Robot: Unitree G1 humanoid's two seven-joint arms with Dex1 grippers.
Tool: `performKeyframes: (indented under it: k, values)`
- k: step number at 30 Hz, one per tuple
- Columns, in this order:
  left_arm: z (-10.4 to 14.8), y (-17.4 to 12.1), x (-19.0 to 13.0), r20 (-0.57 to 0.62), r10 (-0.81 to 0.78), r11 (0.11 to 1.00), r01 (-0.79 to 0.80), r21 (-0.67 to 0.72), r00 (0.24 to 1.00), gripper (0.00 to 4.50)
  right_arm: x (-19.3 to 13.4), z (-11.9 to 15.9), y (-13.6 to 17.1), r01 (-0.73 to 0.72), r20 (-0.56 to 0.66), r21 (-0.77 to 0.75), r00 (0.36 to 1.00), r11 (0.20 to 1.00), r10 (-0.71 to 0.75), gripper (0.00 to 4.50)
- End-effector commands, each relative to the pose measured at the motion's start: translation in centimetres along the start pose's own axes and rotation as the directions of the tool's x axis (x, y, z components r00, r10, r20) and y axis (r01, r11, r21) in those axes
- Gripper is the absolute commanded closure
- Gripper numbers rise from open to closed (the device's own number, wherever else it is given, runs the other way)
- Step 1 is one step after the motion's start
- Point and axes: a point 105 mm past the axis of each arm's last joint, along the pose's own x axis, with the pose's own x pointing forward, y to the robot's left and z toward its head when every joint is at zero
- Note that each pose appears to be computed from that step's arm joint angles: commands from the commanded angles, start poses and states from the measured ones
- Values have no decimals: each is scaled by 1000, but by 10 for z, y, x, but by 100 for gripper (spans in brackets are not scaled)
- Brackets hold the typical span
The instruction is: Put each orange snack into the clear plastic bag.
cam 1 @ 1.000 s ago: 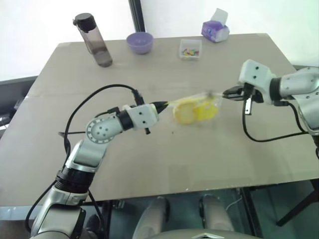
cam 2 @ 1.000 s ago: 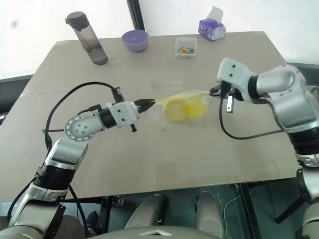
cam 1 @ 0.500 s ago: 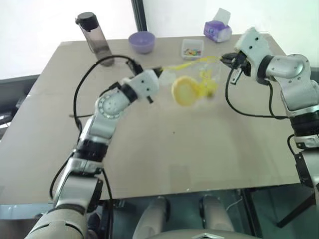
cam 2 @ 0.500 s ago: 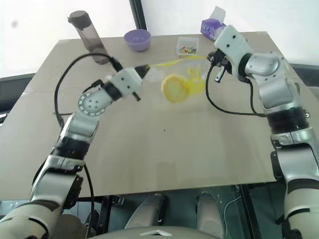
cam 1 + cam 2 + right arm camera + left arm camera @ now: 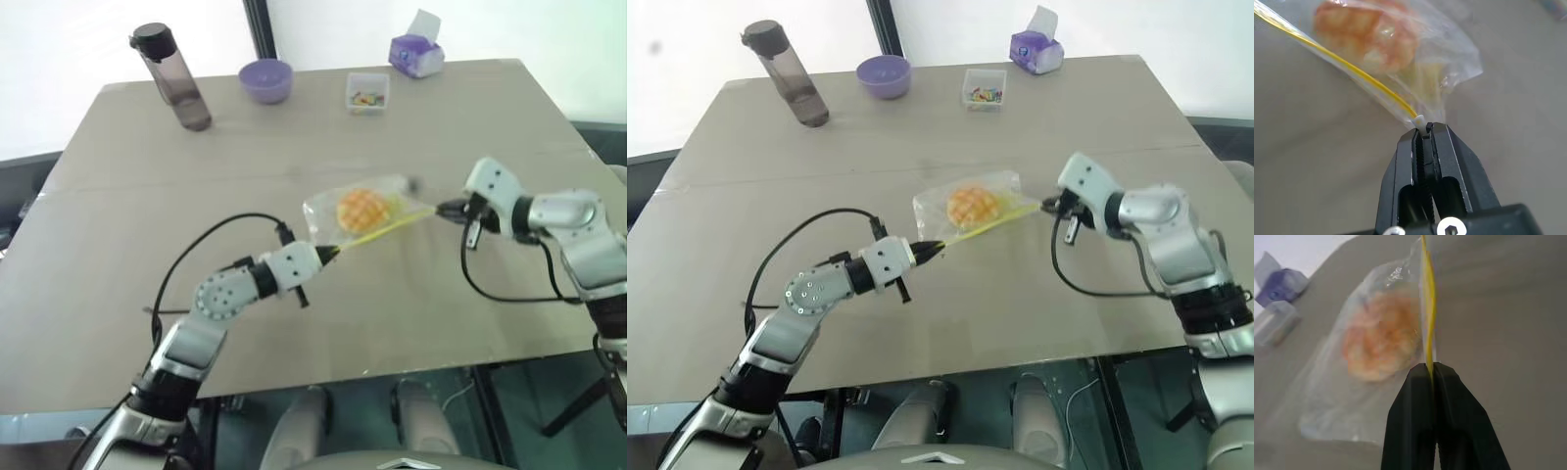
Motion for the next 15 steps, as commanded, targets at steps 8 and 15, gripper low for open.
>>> performKeyframes:
  k: [8, 15]
  values:
    - [-10, 23, -43, -80, 295, 934, -305, -184, 952, 55, -32, -27, 40, -5, 43, 353, 999, 936, -11, 233]
    - [-16, 20, -86, -132, 381, 849, -403, -341, 915, 6, -48, -34, 61, 11, 219, 557, 962, 830, -160, 233]
